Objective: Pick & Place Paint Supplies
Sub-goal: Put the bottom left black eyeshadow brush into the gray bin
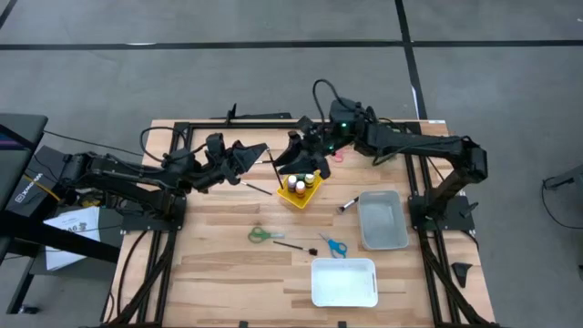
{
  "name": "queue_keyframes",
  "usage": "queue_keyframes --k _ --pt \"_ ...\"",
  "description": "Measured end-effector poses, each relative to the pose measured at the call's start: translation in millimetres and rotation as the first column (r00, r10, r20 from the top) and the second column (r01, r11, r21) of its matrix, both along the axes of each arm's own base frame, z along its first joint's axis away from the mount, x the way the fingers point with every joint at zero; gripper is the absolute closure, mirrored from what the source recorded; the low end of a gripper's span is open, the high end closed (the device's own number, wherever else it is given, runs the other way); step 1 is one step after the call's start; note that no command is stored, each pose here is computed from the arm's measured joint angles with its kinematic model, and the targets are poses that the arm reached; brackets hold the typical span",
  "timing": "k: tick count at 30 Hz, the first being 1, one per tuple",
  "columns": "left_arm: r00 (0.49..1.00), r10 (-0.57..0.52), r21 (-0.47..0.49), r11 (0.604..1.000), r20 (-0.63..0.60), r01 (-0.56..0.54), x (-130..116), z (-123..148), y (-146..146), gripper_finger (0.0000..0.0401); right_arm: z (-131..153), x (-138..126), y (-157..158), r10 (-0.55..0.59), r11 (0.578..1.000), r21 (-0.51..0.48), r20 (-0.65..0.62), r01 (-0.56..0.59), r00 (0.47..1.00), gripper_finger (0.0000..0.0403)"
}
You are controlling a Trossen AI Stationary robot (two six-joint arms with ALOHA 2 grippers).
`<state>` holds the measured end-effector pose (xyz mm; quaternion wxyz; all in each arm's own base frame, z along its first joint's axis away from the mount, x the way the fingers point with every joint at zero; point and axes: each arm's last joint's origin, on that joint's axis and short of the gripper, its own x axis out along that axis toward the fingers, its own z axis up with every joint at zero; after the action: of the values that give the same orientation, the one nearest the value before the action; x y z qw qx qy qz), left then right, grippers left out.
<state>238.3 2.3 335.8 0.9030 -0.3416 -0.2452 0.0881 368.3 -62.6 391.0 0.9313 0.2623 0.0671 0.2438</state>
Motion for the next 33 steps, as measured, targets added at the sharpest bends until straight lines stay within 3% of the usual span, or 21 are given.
queue_keyframes --k 5,11,20,33 --pt "0.998 -0.055 0.006 0.998 0.007 0.055 0 0 -1 0.0401 9 -10 -4 -0.047 0.998 -0.031 0.023 0.047 0.999 0.0223" --pt "0.994 -0.106 0.032 0.994 0.034 0.105 -1 3 -4 0.0401 -2 -10 -12 -0.087 0.995 -0.06 -0.053 0.083 0.995 0.0223" --pt "0.998 -0.044 0.028 0.999 0.038 0.043 -1 4 -2 0.0401 -8 -8 -6 -0.073 0.996 -0.062 -0.06 0.069 0.995 0.0223" --pt "0.999 -0.026 0.022 0.999 0.046 0.025 -2 4 0 0.0401 -8 -5 -2 -0.174 0.978 -0.12 -0.037 0.168 0.984 0.0223"
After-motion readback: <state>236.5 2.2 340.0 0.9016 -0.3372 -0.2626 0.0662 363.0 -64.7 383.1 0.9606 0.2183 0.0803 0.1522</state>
